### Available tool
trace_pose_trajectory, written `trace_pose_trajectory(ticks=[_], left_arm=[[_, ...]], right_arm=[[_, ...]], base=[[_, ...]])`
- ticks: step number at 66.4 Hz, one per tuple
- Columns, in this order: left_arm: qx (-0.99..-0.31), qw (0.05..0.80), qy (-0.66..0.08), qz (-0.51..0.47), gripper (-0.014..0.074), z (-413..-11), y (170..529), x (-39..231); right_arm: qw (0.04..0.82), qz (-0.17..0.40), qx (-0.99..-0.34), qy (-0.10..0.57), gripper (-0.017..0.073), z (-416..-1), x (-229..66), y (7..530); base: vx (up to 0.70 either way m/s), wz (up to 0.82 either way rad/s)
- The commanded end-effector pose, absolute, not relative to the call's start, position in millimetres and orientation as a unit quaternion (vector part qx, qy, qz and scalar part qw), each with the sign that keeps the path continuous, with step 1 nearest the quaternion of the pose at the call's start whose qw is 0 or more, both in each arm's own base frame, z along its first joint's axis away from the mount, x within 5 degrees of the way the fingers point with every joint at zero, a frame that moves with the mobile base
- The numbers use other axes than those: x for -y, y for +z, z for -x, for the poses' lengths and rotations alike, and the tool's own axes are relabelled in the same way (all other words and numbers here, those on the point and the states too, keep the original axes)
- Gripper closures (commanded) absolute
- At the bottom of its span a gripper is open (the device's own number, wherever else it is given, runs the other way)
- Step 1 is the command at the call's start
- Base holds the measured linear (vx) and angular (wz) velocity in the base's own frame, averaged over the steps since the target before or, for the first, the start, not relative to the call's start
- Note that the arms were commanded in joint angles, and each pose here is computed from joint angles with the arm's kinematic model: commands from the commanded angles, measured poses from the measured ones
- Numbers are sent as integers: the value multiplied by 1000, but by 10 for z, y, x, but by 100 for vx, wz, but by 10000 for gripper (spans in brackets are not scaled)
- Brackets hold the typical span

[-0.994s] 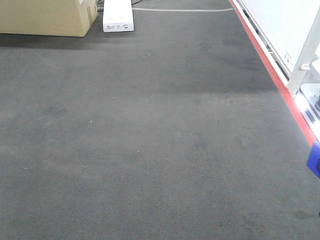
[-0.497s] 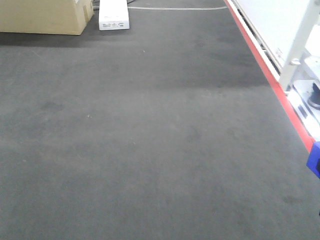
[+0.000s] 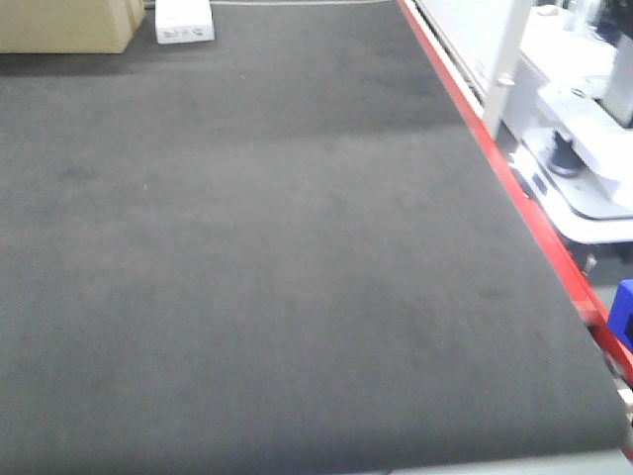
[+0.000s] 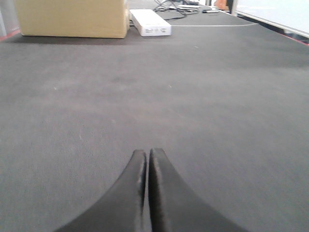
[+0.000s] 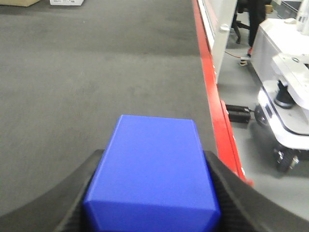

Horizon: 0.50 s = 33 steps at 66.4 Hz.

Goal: Pour parts from conveyor to right shelf
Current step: 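Drive the base away from the conveyor holding the block in the right gripper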

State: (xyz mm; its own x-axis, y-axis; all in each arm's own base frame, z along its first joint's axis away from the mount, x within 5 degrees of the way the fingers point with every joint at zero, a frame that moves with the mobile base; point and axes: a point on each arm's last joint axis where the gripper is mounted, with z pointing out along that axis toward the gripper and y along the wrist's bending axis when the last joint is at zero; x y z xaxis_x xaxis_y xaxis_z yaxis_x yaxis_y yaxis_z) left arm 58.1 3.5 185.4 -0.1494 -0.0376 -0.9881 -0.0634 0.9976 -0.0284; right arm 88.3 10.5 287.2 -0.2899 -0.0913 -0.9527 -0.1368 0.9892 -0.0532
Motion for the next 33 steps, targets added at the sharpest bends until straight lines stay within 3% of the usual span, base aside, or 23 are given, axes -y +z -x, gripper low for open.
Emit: trace_pose_trajectory(ticks=[1, 33], left_arm=[[-732, 680, 4, 37, 599, -593, 1976, -33], [-732, 680, 4, 37, 599, -593, 1976, -33]], right_arm=[[629, 63, -774, 8, 564, -900, -84, 3029], [627, 63, -777, 9, 564, -909, -85, 3022]], base=[[-34, -15], [-38, -23]])
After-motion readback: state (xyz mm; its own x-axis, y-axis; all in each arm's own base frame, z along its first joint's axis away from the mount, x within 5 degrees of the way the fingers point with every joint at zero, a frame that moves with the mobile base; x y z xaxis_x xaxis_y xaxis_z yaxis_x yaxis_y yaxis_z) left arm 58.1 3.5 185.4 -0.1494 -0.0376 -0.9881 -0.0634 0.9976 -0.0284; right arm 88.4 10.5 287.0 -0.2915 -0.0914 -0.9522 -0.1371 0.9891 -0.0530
